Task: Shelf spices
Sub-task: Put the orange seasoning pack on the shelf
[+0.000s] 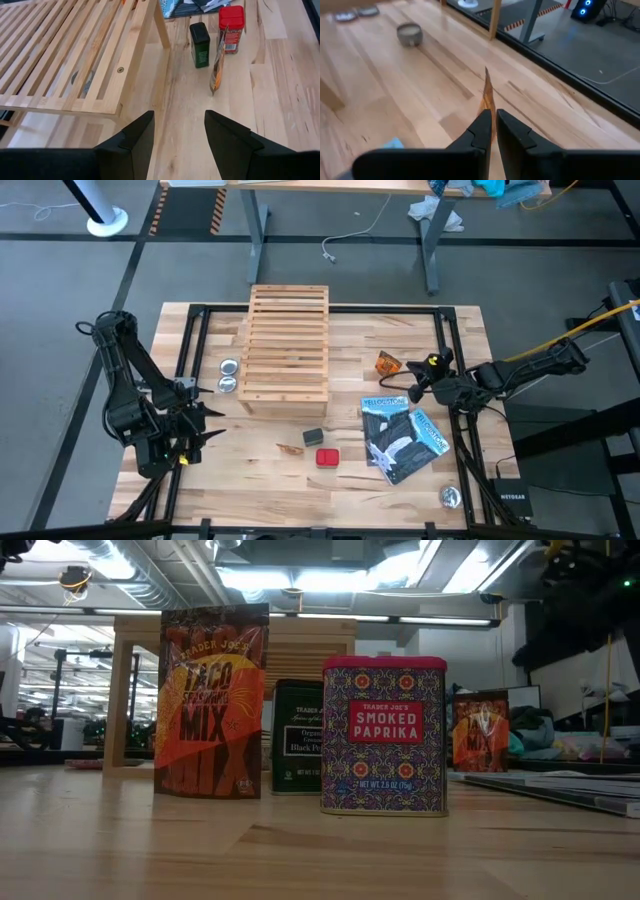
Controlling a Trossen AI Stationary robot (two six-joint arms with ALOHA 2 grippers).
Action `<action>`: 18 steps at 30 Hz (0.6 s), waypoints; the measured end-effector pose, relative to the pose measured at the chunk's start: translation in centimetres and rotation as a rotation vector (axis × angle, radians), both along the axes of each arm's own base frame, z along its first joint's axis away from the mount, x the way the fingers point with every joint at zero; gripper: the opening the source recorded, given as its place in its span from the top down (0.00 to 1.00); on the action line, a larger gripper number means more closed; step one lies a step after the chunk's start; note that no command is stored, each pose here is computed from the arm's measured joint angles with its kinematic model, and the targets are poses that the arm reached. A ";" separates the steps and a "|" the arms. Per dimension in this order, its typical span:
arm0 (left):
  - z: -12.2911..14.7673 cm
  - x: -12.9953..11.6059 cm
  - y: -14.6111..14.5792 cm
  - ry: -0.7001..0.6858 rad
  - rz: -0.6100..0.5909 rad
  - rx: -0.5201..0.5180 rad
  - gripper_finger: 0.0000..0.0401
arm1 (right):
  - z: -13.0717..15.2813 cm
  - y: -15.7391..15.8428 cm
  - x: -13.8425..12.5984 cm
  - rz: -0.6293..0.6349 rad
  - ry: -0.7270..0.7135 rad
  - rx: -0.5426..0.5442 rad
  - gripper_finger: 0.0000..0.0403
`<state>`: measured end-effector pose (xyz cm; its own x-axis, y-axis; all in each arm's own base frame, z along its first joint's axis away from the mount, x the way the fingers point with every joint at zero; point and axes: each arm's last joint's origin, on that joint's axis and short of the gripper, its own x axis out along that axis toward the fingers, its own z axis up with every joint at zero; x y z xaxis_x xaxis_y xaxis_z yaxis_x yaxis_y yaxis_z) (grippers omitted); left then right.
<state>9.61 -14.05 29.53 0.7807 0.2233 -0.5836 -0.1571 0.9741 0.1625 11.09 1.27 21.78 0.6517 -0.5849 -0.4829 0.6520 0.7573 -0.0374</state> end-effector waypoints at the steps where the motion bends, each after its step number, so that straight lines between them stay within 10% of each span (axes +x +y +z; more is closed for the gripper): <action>1: 0.0 0.0 0.0 0.001 -0.003 0.004 0.58 | 0.1 0.1 0.2 -0.002 -0.014 -0.002 0.92; 18: 0.0 0.0 0.0 0.036 -0.090 0.122 0.58 | 0.3 0.2 1.2 -0.094 -0.106 -0.033 0.92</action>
